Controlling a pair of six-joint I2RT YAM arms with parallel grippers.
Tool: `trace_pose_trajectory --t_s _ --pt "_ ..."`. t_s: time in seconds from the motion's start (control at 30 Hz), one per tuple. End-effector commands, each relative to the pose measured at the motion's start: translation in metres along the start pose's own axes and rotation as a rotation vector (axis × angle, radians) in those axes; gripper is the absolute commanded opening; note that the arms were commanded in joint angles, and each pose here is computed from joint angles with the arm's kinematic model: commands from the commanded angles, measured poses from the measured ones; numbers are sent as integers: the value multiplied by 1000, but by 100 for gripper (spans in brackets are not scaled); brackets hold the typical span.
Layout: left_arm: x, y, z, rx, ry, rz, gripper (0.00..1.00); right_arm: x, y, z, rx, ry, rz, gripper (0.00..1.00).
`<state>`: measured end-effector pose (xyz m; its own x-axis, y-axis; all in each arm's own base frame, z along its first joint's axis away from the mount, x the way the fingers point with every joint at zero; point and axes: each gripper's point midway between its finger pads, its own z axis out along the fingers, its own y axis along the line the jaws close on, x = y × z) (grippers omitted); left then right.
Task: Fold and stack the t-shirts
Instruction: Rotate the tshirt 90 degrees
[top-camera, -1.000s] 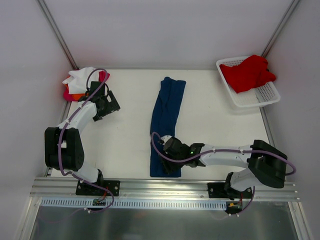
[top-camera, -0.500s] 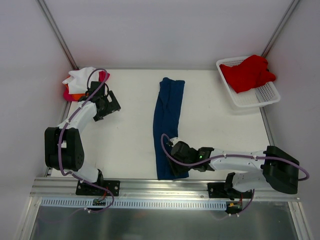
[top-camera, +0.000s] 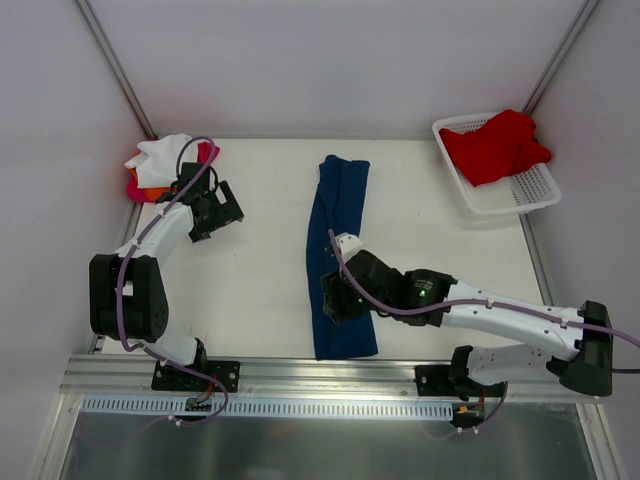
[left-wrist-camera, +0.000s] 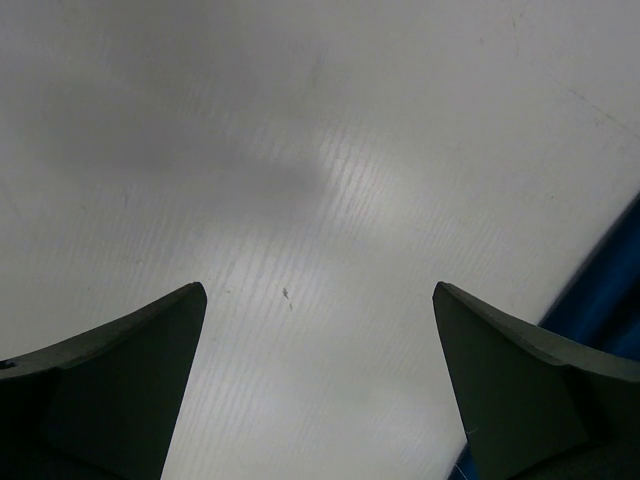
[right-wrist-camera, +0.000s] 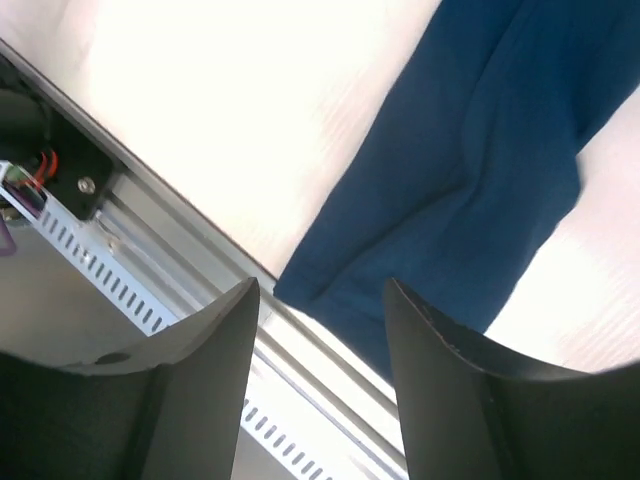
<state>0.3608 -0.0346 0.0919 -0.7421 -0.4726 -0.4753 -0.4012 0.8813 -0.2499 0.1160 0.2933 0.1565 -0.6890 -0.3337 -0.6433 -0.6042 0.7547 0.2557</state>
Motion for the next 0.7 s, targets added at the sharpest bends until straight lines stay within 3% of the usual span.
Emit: trace_pose_trajectory --t_s 0.0,0.43,0.67 --pt "-5 -21 -2 61 -13 37 99 -40 -25 -17 114 -85 -54 57" --pt "48 -129 9 181 69 230 98 -114 -134 61 202 -32 161 56" --pt "37 -184 11 263 30 276 98 -153 -182 87 193 -50 282 54"
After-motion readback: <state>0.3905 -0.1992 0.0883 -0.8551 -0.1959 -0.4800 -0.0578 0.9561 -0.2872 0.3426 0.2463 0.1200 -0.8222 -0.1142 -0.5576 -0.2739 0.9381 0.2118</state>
